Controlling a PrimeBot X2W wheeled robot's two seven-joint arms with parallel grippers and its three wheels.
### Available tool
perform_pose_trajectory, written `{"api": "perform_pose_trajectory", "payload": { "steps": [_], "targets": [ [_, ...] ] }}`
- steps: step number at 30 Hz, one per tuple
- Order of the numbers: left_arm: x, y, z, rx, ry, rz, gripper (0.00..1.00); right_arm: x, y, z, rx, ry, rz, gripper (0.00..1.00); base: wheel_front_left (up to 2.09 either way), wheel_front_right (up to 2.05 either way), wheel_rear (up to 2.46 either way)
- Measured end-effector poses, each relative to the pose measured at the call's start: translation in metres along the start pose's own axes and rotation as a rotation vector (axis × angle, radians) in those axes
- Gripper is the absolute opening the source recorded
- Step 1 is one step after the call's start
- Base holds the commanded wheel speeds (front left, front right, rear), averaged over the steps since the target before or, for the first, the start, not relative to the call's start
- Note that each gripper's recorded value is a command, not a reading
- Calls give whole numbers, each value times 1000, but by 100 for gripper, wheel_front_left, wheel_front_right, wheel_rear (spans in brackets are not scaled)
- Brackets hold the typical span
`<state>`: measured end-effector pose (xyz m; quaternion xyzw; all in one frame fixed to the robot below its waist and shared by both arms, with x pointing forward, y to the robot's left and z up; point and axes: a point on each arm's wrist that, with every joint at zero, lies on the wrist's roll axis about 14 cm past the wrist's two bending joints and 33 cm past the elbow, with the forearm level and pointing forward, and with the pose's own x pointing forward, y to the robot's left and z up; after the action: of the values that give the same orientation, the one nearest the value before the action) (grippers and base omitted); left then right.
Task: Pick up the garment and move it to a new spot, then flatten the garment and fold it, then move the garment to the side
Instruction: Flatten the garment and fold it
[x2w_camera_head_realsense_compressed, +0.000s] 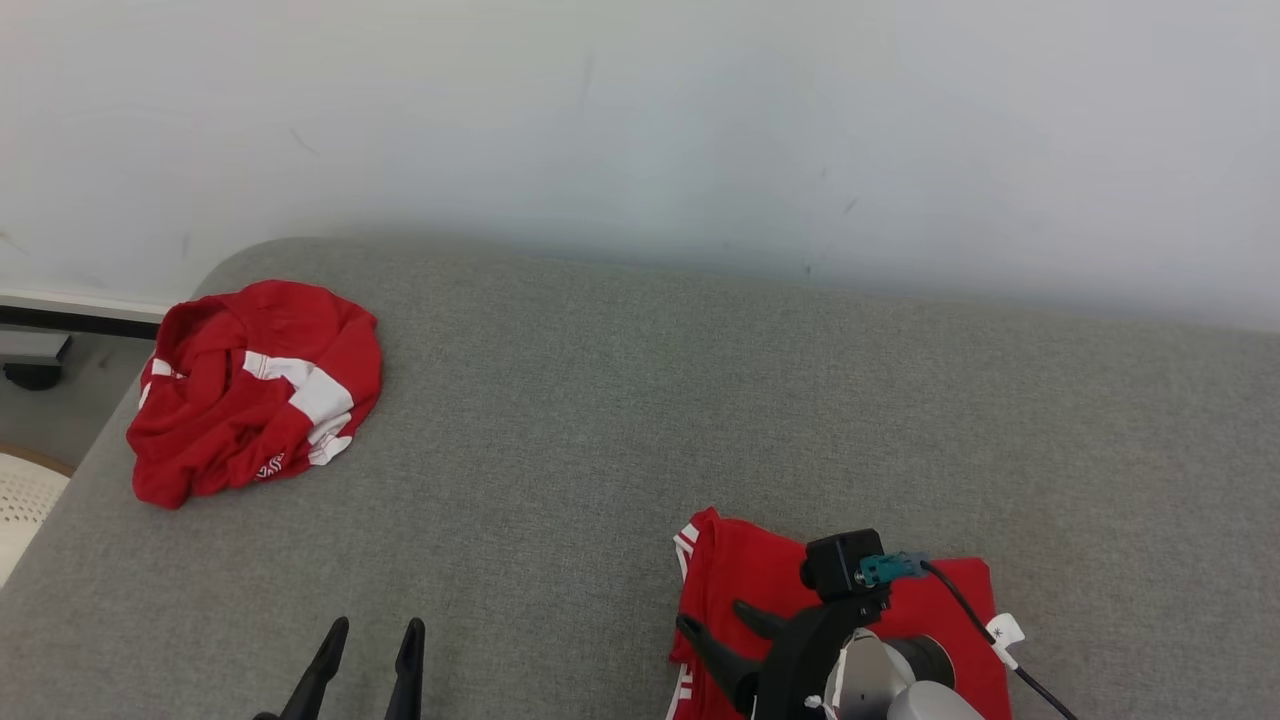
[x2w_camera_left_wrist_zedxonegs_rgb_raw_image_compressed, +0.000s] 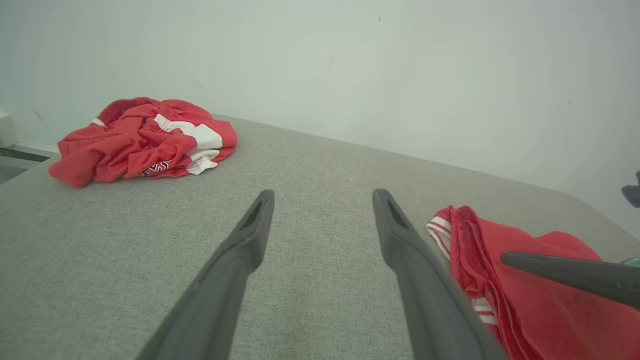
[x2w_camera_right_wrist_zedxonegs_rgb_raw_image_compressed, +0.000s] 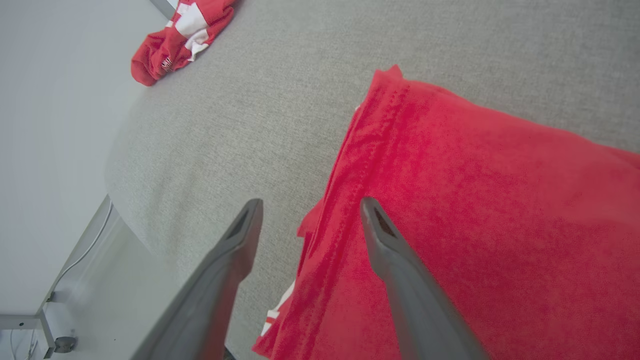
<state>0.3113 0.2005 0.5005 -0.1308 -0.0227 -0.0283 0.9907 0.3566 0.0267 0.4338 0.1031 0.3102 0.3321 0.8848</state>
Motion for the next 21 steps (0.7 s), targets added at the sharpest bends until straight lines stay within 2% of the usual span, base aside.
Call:
{"api": "perform_pose_trajectory", "payload": {
  "steps": [5,8,12,18,21],
  "targets": [
    [2,0,2,-2,-7,-2,100,-5,4,29,15,-119,16,100,0,0,0],
    [3,-2,2,-2,-8,-9,100,-15,-11,57,-12,-216,-36,100,0,0,0],
    [5,-7,2,-7,-12,-23,100,-41,-52,73,-74,-298,-197,100,0,0,0],
    [8,-16,-1,-16,-9,-46,100,-95,-103,77,-133,-379,-426,100,0,0,0],
    [9,-20,-2,-19,-6,-59,100,-114,-118,63,-100,-395,-485,100,0,0,0]
  ]
}}
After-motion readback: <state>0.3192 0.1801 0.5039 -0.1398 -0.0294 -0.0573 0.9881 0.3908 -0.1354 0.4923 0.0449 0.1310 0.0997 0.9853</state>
